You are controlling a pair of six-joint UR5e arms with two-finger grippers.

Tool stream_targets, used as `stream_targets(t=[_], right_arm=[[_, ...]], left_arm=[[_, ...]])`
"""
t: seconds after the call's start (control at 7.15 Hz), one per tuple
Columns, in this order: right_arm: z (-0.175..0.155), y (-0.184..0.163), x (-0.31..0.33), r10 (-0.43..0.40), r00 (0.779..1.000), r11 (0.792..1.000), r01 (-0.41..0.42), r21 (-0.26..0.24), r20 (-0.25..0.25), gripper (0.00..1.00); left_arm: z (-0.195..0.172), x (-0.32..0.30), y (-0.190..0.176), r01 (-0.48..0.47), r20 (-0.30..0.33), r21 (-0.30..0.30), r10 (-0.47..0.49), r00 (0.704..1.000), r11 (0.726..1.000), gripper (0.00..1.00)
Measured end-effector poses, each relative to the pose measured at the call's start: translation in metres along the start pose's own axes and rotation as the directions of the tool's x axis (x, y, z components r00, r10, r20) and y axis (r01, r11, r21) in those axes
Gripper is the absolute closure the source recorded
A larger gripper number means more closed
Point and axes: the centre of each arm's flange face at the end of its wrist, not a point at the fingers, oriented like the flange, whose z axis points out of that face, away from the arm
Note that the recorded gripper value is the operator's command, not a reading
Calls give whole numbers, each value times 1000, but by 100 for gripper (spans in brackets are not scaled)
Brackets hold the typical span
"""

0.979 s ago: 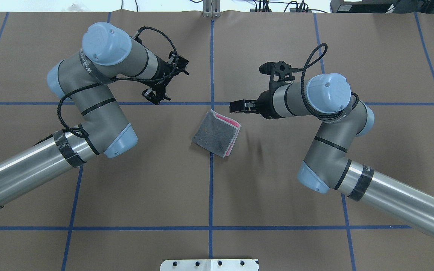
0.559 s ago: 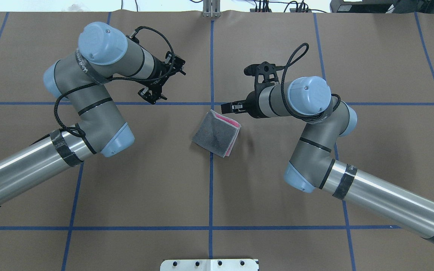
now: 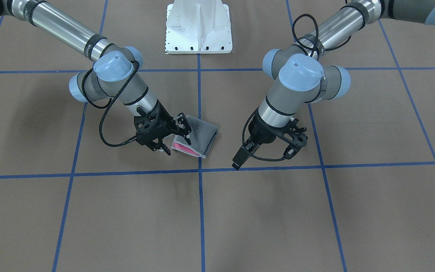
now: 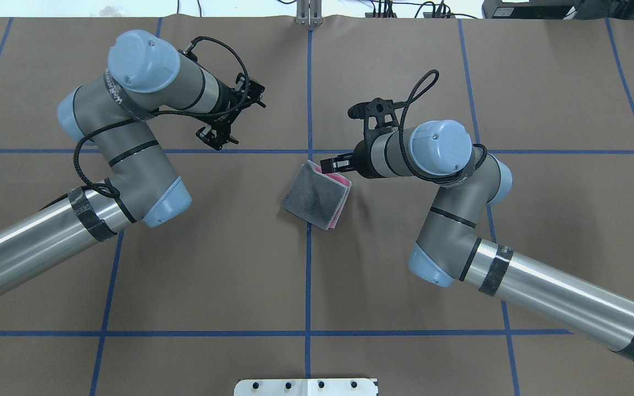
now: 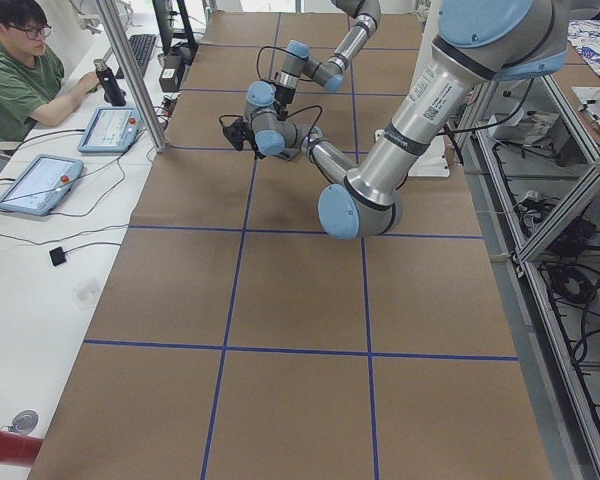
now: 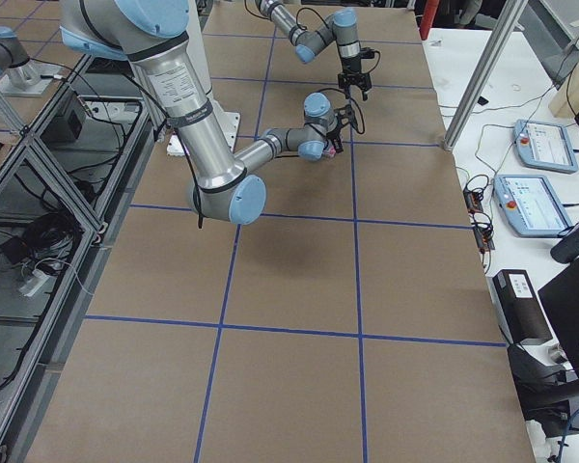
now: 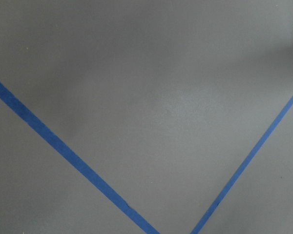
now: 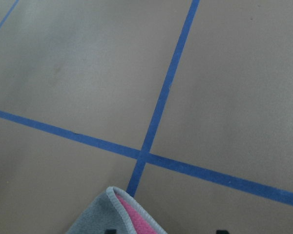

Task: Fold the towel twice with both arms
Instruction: 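Move the right gripper toward the folded towel's pink-edged corner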

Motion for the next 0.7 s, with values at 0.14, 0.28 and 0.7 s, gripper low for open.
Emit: stream_targets(t=[0.14,0.28,0.7], right_arm=[[2,4,0,-6,1000,1000,6,-7,0,51],[4,8,1,-16,1000,1000,16,-13,-2,54],[11,20,3,-38,999,999,38,-34,-10,57]], left_arm=[[0,0,-1,1,0,1,-1,1000,1000,0],[0,-1,-1,1,1,1,-1,1000,1000,0],[1,-1,-2,2,3,3,-2,1000,1000,0]])
